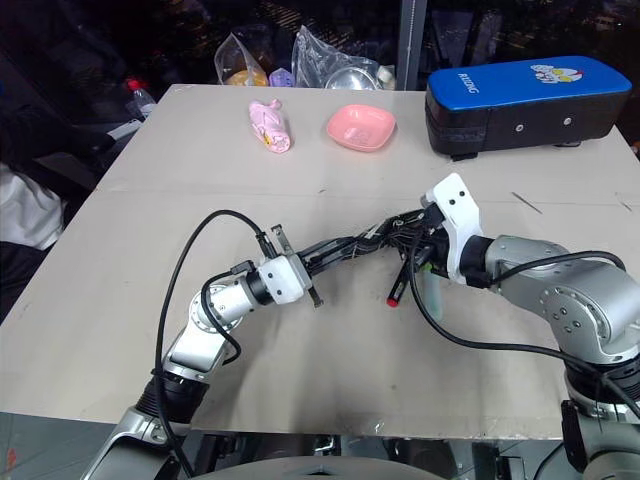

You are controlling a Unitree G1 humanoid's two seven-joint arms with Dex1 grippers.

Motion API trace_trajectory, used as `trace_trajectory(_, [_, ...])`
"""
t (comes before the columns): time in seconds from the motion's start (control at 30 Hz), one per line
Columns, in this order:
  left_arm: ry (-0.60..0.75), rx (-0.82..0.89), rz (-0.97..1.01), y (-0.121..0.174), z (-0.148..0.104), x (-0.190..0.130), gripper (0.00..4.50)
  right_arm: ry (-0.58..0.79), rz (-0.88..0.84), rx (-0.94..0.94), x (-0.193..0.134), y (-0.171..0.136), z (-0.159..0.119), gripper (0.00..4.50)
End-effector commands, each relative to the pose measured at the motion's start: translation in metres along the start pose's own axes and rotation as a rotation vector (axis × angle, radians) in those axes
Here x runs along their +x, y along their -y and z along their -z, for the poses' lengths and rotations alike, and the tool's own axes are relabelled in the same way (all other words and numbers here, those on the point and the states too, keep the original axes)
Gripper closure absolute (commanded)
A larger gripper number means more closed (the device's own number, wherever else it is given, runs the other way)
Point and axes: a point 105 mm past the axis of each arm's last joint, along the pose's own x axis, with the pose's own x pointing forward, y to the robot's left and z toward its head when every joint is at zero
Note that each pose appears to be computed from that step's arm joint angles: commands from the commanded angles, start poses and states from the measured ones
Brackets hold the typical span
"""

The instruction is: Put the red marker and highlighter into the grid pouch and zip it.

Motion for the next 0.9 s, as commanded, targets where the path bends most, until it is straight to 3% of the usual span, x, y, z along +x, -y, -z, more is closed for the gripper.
trace_trajectory(0.03, [0.038,0.031,-0.004,-0.001,-0.008,0.003,4.5,0.044,-0.113,-0.064,0.002,-0.023,-0.014,4.47])
trace_trajectory(0.17, [0.038,0.038,-0.016,-0.002,-0.008,0.003,4.5,0.029,-0.152,-0.076,0.005,-0.029,-0.013,4.47])
trace_trajectory(0.67, [0.032,0.123,-0.157,-0.024,-0.01,-0.008,4.5,-0.006,-0.08,-0.076,-0.004,-0.01,-0.008,4.47])
trace_trajectory(0.9, [0.031,0.135,-0.127,-0.016,-0.01,-0.005,4.5,0.013,-0.106,-0.078,0.0,-0.016,-0.013,4.47])
